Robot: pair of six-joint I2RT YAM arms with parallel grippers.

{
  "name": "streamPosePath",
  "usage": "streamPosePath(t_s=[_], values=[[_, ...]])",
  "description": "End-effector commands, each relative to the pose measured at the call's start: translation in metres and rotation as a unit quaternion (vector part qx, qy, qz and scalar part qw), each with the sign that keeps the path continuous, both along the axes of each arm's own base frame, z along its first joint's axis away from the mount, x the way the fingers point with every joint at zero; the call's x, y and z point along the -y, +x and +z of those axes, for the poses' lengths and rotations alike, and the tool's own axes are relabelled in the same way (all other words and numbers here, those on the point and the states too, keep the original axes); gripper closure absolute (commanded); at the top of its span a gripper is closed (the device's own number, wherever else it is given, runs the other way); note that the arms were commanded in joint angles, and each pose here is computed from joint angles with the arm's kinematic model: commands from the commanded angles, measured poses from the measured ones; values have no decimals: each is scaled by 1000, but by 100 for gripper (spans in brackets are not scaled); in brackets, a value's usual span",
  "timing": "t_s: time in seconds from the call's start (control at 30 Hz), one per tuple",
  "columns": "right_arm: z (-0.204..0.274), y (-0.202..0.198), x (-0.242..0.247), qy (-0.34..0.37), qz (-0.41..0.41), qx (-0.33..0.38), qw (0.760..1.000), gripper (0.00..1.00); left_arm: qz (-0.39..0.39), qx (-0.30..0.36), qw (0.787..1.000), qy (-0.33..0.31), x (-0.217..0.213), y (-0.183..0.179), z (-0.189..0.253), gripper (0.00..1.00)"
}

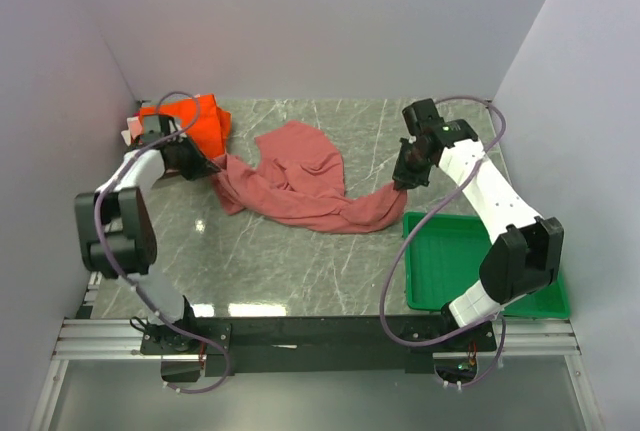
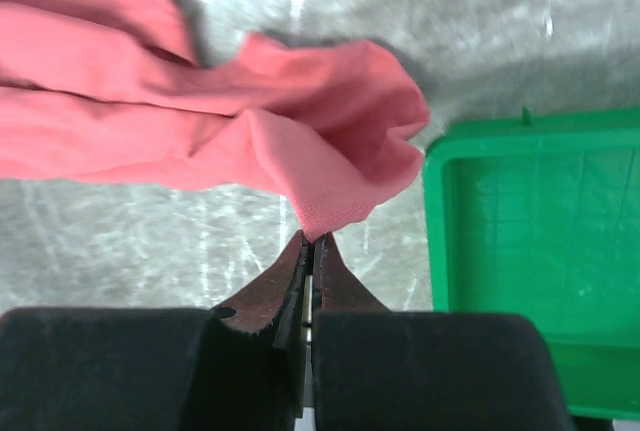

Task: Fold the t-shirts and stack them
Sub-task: Flatten the tshirt out

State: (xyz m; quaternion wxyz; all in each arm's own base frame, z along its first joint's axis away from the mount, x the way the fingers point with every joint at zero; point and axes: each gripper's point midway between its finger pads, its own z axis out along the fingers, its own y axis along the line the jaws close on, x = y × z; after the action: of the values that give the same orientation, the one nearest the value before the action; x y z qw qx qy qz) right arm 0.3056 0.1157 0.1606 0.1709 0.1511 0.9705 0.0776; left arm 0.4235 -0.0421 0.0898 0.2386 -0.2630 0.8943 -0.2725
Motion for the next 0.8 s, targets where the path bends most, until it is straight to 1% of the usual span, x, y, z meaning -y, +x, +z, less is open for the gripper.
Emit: streamPosePath(t_s=[0.0, 0.13, 0.23, 0.37, 0.47, 0.5, 0.57, 0.6, 0.63, 0.67, 0.7, 0.73, 0.77], values=[[33, 12, -4, 12, 15, 38, 999, 100, 24, 36, 998, 44, -25, -24, 46, 99], [49, 14, -5, 17, 28, 52, 998, 100, 58, 33, 996, 67, -50, -50, 58, 99], [64, 16, -7, 21, 36, 67, 997, 100, 83, 49, 993, 70, -66, -60, 76, 99], [87, 22, -8, 24, 41, 92, 995, 100, 101, 82, 989, 72, -76, -61, 107, 99], [109, 31, -6, 27, 41, 118, 992, 100, 108, 117, 985, 68, -77, -52, 137, 100], [122, 37, -6, 27, 38, 133, 990, 100, 110, 138, 982, 63, -77, -46, 155, 99], [146, 50, -5, 32, 33, 162, 986, 100, 114, 161, 979, 56, -78, -35, 175, 100], [153, 52, -3, 33, 33, 167, 985, 100, 112, 189, 974, 55, -78, -29, 198, 100], [162, 56, -3, 34, 33, 178, 983, 100, 113, 202, 971, 55, -79, -24, 210, 100], [190, 61, -3, 42, 32, 214, 975, 100, 117, 206, 970, 55, -81, -19, 218, 100], [194, 66, -1, 41, 29, 216, 975, 100, 119, 238, 962, 61, -83, -14, 249, 100], [207, 69, -2, 46, 31, 232, 971, 100, 121, 253, 958, 62, -84, -11, 264, 100], [233, 71, -3, 56, 32, 270, 961, 100, 126, 263, 955, 58, -85, -7, 277, 100]])
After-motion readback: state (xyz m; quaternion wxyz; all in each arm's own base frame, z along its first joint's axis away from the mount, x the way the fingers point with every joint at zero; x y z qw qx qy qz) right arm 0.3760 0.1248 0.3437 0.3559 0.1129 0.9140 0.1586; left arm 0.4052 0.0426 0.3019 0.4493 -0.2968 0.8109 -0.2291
